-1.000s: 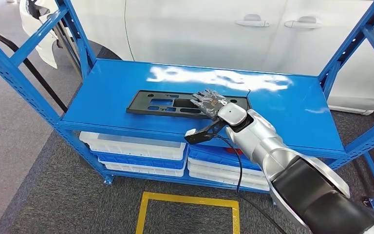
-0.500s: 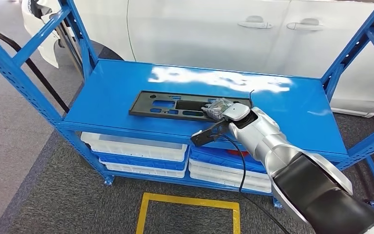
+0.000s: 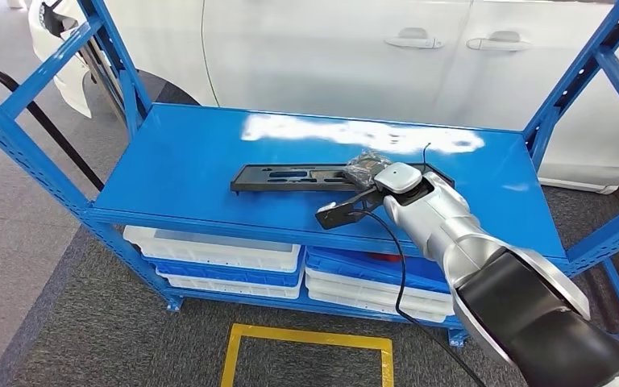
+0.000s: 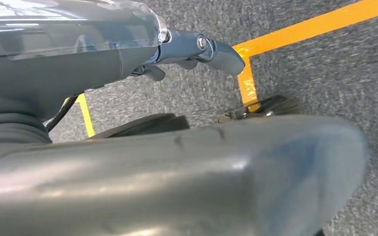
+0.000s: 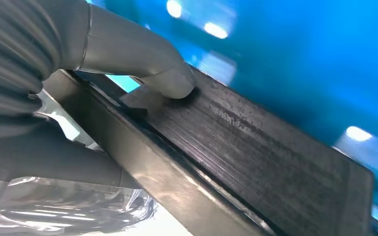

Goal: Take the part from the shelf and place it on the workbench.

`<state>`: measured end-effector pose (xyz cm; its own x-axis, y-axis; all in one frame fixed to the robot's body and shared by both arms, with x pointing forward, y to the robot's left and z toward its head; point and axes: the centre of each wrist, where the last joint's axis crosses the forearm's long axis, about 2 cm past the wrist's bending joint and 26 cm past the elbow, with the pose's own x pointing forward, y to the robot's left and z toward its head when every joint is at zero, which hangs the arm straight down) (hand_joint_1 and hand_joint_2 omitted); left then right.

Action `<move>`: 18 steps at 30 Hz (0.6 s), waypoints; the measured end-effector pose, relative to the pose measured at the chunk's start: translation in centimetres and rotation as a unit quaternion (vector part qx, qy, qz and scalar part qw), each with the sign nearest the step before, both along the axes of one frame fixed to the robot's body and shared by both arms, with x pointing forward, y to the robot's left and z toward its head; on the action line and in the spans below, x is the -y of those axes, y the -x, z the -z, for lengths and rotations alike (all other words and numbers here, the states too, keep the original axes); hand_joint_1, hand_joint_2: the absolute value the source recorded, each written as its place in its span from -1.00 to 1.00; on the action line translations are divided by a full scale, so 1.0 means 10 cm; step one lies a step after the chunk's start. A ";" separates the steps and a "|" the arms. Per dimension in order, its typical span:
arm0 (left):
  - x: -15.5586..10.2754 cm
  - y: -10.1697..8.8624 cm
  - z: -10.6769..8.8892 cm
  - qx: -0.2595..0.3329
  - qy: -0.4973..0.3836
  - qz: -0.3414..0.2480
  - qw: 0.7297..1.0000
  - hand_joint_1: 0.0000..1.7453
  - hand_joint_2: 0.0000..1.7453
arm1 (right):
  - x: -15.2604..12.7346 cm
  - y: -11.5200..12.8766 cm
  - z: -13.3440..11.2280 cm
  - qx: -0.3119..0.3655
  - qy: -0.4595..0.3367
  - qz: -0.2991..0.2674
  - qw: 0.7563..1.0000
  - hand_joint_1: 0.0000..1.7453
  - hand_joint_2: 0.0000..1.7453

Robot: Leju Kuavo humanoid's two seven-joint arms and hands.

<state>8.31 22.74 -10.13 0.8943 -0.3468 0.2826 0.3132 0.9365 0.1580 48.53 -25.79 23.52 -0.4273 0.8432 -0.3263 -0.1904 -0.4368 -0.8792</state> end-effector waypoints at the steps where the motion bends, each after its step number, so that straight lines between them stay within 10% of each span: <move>1: 0.00 0.00 0.00 0.001 0.001 0.000 1.000 -1.00 -1.00 | 0.00 0.00 0.00 0.005 -0.007 -0.002 1.000 1.00 1.00; 7: 0.00 0.00 0.00 0.010 -0.007 0.001 1.000 -1.00 -1.00 | -0.03 -0.01 -0.08 0.039 -0.154 -0.058 0.986 1.00 1.00; 11: -0.01 0.02 0.00 0.015 -0.019 -0.001 1.000 -1.00 1.00 | -0.13 -0.04 -0.28 0.051 -0.293 -0.122 0.947 1.00 1.00; 18: -0.01 0.05 0.01 0.043 -0.024 -0.006 0.999 -1.00 1.00 | -0.39 0.05 -0.97 0.054 -0.514 -0.236 0.823 1.00 1.00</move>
